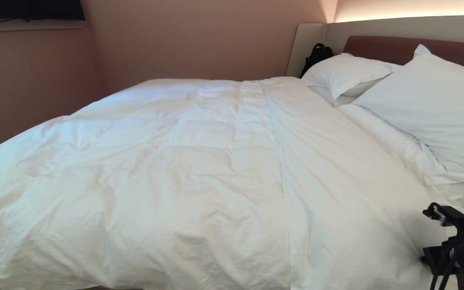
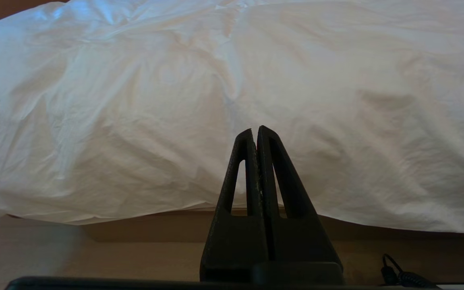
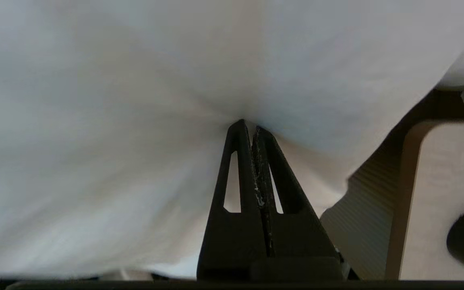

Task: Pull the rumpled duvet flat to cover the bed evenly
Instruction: Flatten the corners of the folded blanket

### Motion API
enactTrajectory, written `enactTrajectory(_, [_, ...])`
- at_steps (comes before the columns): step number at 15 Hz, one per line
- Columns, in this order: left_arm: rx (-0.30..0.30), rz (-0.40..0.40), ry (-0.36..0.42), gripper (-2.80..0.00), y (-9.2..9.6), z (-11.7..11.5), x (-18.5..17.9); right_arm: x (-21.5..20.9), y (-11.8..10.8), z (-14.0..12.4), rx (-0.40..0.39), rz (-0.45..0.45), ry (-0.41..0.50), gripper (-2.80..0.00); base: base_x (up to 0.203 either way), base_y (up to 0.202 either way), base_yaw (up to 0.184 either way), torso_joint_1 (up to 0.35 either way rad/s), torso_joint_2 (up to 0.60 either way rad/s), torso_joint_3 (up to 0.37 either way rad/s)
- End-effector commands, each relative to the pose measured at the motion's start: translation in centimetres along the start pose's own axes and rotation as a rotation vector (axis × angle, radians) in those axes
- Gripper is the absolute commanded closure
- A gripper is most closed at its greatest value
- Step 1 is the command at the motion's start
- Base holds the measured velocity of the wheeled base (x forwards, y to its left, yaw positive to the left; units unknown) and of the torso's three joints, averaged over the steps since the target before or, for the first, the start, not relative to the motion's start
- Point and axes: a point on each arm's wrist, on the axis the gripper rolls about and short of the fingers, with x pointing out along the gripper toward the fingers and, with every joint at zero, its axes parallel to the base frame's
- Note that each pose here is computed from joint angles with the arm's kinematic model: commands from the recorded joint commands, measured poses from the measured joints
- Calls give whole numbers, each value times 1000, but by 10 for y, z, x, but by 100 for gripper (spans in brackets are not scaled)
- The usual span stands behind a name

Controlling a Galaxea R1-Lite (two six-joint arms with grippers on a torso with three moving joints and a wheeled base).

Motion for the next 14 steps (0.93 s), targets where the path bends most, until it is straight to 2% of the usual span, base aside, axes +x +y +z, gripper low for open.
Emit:
enactTrajectory(1, [1,0,0,0,0,0,0,29,-16,6,-40,-32,-46,0,0,0,0,0,0,0])
enactTrajectory(5, [1,0,0,0,0,0,0,55,-42,11,-34,-99,-72,0,0,0,0,0,0,0])
enactTrajectory(11, [1,0,0,0,0,0,0,58,-49,13,-24,-114,-75,0,0,0,0,0,0,0])
enactTrajectory(14, [1,0,0,0,0,0,0,44,-45,11,-26,-117,-95,0,0,0,0,0,0,0])
